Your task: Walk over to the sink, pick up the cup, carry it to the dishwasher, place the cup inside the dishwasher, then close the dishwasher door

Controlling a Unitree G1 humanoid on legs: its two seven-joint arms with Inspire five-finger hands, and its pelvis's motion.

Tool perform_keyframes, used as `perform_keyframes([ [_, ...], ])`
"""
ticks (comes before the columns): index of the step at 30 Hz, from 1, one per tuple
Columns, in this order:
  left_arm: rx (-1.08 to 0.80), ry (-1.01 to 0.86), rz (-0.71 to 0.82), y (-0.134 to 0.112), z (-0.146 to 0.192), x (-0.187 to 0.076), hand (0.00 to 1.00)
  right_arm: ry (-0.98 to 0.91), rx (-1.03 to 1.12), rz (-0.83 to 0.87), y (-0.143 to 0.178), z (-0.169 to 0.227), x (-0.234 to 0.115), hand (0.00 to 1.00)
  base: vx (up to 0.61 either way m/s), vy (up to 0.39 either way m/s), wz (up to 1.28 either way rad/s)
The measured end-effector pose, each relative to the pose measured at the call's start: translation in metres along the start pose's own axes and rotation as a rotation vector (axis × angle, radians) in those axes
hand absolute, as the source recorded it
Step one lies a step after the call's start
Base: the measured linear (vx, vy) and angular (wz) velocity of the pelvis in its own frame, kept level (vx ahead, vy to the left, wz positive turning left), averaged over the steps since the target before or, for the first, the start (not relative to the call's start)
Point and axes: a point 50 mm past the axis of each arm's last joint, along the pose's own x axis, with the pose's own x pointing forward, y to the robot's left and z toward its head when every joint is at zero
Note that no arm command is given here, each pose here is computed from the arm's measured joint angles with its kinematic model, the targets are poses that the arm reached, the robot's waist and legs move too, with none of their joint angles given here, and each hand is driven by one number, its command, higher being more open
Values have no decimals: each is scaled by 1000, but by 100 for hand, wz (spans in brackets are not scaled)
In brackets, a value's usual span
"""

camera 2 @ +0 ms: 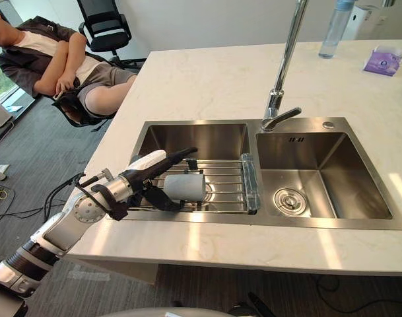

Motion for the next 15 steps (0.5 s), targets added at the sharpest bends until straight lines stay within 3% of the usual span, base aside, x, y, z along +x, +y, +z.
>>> perform_keyframes([
  [15,9,45,-25,0,-5,8,100,2,8,0,-1,0,0,100,-5,0,-1],
])
